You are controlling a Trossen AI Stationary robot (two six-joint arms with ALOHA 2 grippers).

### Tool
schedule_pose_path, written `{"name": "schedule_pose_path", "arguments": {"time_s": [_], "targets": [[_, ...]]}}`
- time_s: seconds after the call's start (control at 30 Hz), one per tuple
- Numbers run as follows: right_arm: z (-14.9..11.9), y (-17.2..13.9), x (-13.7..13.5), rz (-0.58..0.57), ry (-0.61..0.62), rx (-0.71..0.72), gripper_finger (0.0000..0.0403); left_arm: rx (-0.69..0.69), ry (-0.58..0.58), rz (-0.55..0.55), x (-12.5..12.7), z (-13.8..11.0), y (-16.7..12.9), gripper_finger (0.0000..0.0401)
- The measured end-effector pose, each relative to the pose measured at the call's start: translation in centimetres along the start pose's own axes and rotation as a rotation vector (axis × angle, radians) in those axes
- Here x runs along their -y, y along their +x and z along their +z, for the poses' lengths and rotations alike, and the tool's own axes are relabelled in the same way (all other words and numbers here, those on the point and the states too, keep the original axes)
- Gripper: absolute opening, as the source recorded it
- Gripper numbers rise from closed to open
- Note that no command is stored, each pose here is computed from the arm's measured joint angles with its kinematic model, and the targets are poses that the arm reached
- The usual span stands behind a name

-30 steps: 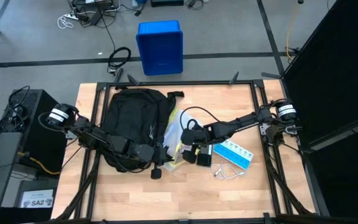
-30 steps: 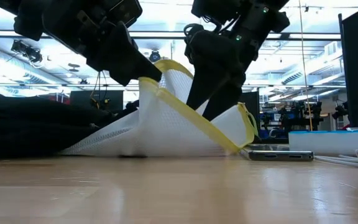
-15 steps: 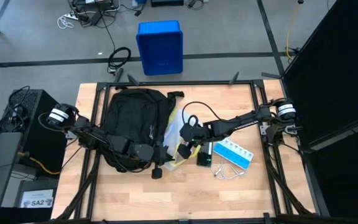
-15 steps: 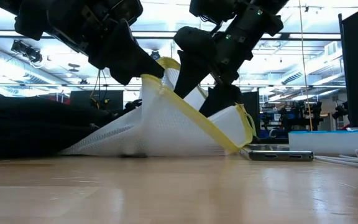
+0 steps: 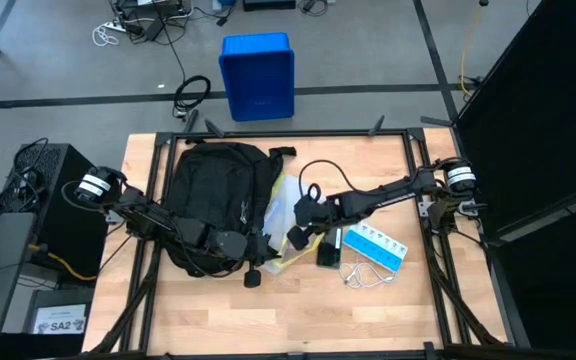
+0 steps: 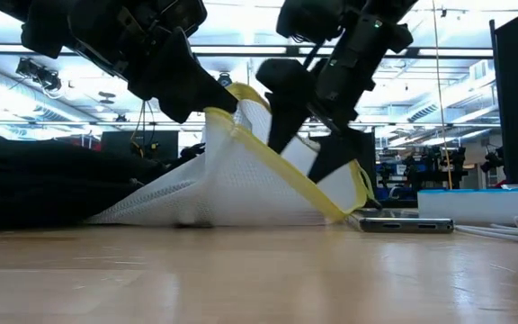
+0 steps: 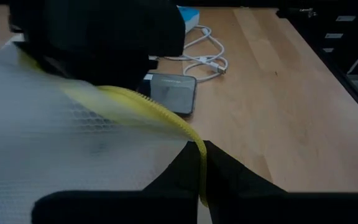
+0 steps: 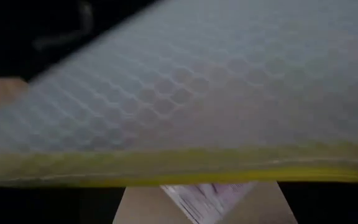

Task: Unpack backpack
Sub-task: Remove the deck of cards from the zip lock bag

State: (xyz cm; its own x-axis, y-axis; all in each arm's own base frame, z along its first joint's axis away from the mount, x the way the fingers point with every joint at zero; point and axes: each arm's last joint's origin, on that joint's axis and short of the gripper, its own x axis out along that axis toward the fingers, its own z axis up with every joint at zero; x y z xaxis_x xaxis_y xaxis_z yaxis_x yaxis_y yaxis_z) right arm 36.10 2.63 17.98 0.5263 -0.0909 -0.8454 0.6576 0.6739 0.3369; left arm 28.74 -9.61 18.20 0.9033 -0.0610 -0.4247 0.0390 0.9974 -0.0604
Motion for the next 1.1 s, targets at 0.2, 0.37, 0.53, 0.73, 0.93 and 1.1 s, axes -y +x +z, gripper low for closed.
{"name": "schedule_pose_path", "arguments": {"time_s": [0.2,0.37,0.53,0.73,0.93,1.1], "targets": [[-0.2,0.0,0.3,-0.036,0.028,-0.016,0.0388,0.004,-0.001,0.008,0.0,0.0,0.0,0.0],[-0.1,0.0,0.2,-0.03,0.008,-0.003,0.0392,0.009,-0.001,0.009,0.0,0.1,0.0,0.0],[-0.3,2.3,-0.8,-0.034,-0.052,-0.04,0.0398,0.014,-0.002,0.021,-0.1,0.1,0.0,0.0],[-0.1,5.5,-3.0,-0.117,-0.156,-0.164,0.0399,-0.001,-0.004,0.023,-0.2,0.0,0.0,0.0],[0.5,6.6,-3.6,-0.199,-0.178,-0.235,0.0397,-0.022,-0.003,0.015,-0.2,-0.3,0.0,0.0],[1.0,6.6,-2.8,-0.24,-0.12,-0.262,0.0394,-0.022,-0.008,0.023,-0.3,-0.3,0.0,0.0]]}}
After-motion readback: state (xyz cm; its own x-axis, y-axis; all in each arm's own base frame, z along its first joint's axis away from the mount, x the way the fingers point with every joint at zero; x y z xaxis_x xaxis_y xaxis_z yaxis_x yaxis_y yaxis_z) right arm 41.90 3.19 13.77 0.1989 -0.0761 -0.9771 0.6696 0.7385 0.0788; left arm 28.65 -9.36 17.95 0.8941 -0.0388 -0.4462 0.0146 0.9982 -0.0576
